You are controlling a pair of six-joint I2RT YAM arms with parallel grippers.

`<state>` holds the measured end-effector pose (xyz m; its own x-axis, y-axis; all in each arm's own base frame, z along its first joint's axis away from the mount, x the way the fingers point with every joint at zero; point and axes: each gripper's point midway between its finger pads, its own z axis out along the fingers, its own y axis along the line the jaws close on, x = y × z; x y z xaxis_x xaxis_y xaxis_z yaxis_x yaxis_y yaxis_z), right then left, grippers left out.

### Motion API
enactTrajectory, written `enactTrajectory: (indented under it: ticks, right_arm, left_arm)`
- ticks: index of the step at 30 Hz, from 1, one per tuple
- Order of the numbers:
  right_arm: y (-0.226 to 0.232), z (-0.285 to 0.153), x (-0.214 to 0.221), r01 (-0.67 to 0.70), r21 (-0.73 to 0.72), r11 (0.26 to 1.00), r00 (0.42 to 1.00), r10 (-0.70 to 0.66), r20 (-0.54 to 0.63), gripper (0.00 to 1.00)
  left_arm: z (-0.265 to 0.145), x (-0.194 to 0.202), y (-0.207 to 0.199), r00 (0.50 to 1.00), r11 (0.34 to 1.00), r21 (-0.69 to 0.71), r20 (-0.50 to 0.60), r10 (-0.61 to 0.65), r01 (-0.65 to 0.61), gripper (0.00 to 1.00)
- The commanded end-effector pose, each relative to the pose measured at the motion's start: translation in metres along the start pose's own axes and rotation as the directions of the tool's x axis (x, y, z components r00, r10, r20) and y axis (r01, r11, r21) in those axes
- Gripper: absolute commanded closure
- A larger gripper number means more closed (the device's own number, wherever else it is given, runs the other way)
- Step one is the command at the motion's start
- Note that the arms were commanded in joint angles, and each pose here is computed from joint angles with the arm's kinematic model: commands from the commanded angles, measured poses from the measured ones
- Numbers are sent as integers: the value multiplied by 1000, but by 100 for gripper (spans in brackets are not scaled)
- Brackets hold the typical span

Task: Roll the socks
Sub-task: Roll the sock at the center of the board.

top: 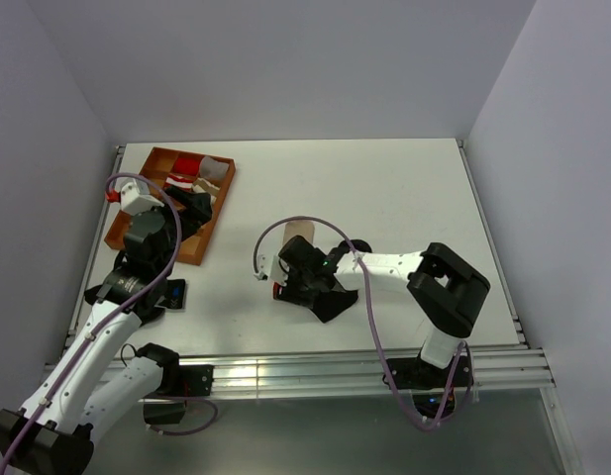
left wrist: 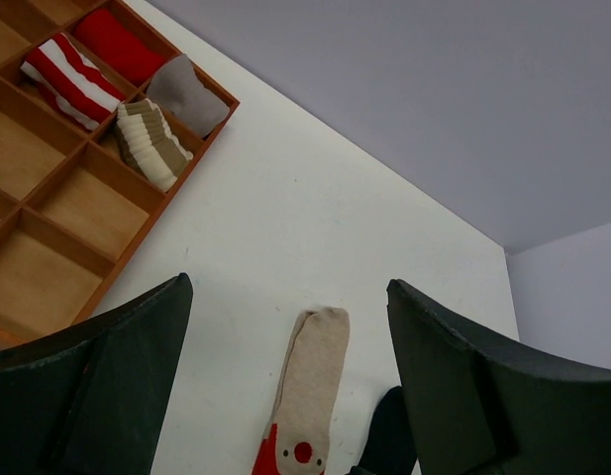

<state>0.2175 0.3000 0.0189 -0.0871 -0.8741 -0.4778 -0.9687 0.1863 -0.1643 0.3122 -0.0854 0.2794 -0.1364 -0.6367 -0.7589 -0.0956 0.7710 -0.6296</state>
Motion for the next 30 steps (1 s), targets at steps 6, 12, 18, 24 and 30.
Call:
enactTrajectory:
  ticks: [6,12,18,24,30]
  right_arm:
    - [-7,7,-20,-1,39,999,1000,1,21,44]
    - [-3,5,-19,0,7,1000,1000,0,9,68]
    - [11,-17,-28,-32,-156,987,998,39,43,71]
    - [11,-33,-22,-183,-380,907,980,198,1,73]
    - [7,-29,-11,-330,-496,803,941,323,-103,76]
  left_arm:
    - [-4,-19,-13,999,999,39,50,-7,5,14]
    - [1,-4,-8,1000,999,45,25,-13,11,15]
    - [4,5,-7,1000,997,73,22,-21,20,18]
    - [8,24,-7,1000,991,129,7,-24,23,26]
    - [7,48,-2,1000,984,178,-2,-20,20,32]
